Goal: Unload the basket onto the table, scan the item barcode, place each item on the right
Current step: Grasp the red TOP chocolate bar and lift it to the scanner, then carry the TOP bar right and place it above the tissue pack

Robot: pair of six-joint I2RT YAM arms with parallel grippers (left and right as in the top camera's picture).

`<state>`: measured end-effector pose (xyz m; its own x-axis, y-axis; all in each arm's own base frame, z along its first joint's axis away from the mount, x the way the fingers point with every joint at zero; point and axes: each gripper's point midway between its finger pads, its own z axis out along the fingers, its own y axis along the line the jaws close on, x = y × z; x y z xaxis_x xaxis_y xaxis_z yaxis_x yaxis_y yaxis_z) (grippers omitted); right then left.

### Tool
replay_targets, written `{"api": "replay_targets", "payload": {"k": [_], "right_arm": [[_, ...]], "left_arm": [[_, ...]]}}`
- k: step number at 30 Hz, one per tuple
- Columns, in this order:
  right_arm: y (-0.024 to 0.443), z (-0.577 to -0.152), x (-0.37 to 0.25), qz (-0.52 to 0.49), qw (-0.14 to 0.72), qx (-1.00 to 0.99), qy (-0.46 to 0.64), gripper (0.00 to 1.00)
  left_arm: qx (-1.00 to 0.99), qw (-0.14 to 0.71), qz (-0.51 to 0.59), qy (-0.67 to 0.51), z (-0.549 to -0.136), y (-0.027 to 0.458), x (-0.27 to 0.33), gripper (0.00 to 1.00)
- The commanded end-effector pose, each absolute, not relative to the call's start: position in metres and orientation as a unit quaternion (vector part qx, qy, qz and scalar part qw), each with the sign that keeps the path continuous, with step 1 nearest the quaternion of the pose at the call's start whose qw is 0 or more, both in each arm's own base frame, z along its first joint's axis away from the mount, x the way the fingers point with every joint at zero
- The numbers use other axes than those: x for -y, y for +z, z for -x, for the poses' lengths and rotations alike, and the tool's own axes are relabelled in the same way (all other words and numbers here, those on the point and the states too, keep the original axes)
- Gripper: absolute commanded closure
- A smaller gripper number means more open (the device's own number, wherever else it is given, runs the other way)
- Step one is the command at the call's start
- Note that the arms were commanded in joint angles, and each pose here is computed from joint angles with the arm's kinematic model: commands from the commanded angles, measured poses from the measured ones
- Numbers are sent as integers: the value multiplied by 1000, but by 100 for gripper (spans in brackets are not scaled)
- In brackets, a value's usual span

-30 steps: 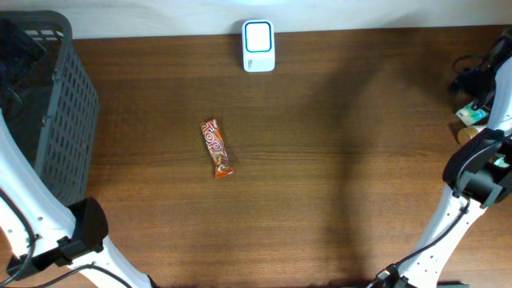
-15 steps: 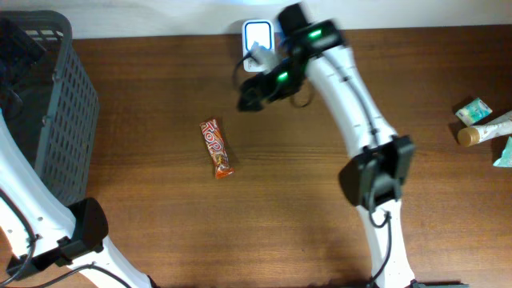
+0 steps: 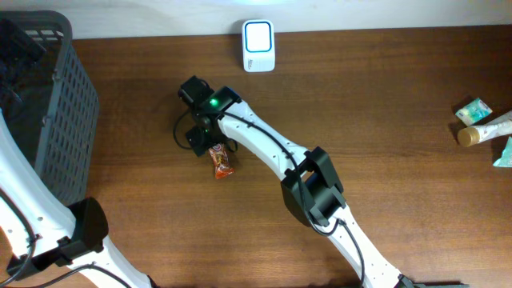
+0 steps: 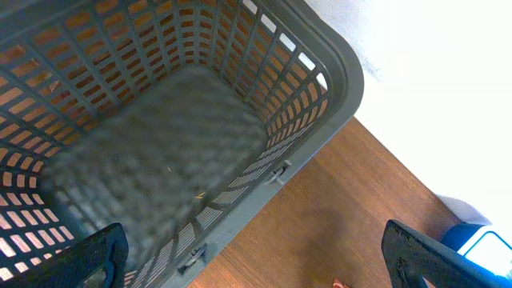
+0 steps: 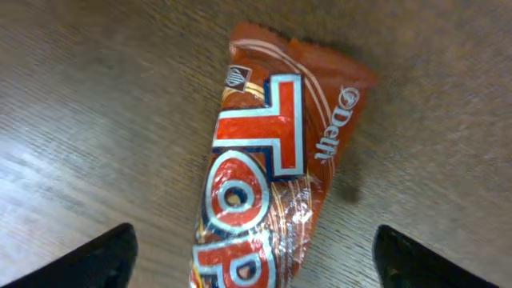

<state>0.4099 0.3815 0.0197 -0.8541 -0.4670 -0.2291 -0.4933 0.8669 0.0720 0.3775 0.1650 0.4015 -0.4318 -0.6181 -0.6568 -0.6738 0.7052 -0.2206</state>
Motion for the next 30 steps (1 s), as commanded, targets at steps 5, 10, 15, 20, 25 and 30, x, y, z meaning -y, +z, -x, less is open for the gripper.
{"api": "replay_targets", "payload": {"k": [5, 10, 15, 20, 25, 30], "right_arm": [[-5, -398, -380, 244, 81, -966, 39, 72], [9, -424, -355, 211, 90, -972, 41, 96], [111, -521, -288, 139, 216, -963, 78, 96], [183, -605, -227, 75, 365, -923, 100, 96], [162, -632, -241, 76, 399, -907, 111, 96], [145, -638, -234, 69, 393, -911, 102, 96]], "left_arm": [[-839, 382, 386, 40, -372, 410, -166, 1], [-839, 382, 386, 40, -372, 410, -166, 1], [-839, 382, 386, 40, -372, 410, -166, 1], [-839, 382, 386, 40, -372, 410, -166, 1], [-839, 382, 386, 40, -372, 410, -166, 1], [-839, 382, 386, 40, -372, 410, -166, 1]]}}
